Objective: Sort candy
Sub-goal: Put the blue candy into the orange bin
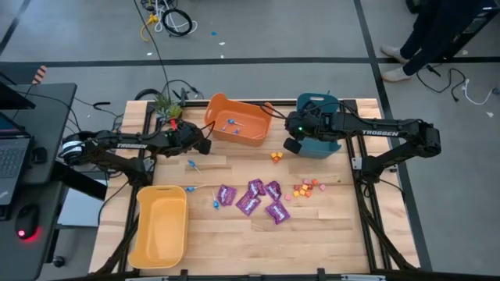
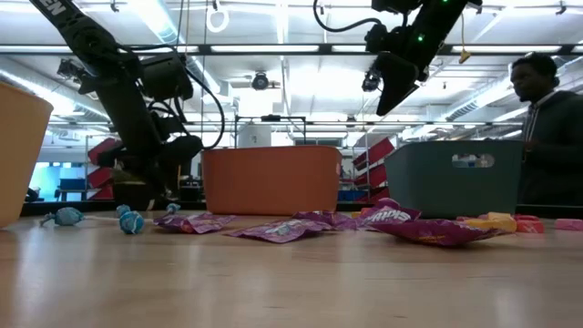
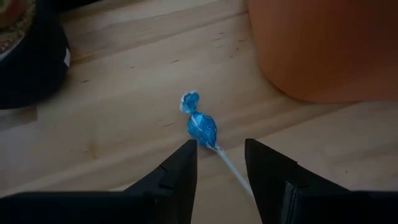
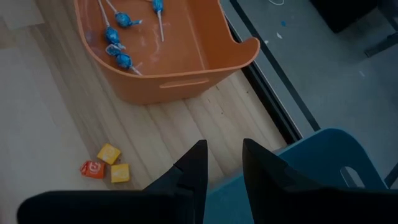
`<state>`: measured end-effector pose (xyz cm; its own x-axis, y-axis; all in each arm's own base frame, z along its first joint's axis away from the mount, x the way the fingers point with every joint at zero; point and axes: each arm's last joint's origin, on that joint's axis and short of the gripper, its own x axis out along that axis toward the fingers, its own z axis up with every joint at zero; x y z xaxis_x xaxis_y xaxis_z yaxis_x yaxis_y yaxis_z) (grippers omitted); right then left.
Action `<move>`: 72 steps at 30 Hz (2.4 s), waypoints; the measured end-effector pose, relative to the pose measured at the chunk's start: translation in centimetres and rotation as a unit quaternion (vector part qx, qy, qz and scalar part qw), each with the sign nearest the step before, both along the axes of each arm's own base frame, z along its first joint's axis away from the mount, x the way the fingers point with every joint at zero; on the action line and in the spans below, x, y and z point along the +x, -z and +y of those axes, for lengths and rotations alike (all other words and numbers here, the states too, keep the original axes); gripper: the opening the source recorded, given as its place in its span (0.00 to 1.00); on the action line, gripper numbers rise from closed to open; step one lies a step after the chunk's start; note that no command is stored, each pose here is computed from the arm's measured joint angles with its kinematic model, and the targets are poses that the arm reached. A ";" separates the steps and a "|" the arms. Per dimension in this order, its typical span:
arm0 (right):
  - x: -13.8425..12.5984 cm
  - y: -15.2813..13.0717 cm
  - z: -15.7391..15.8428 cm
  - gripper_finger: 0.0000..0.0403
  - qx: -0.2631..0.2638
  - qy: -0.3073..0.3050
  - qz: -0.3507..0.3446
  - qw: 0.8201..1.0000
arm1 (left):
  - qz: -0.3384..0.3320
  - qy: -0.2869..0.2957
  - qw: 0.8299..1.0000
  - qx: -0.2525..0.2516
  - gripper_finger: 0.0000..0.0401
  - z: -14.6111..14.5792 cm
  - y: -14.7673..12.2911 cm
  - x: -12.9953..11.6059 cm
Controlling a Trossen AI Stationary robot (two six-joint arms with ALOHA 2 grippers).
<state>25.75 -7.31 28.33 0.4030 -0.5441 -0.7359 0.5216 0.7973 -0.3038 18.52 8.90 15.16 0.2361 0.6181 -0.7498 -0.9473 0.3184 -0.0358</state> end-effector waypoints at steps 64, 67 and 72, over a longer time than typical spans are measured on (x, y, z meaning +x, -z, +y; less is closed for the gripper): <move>0.2 -0.1 0.0 0.22 -0.004 -0.004 -0.009 1.000 | -0.008 -0.007 1.000 -0.012 0.34 -0.1 3.9 -0.1; 0.2 -0.1 0.0 0.22 -0.005 -0.004 -0.009 1.000 | -0.003 -0.006 1.000 -0.018 0.32 -0.2 3.9 -0.1; 0.2 -0.1 0.0 0.22 -0.005 -0.004 -0.010 1.000 | -0.003 0.002 0.999 -0.035 0.17 -0.3 4.0 -0.2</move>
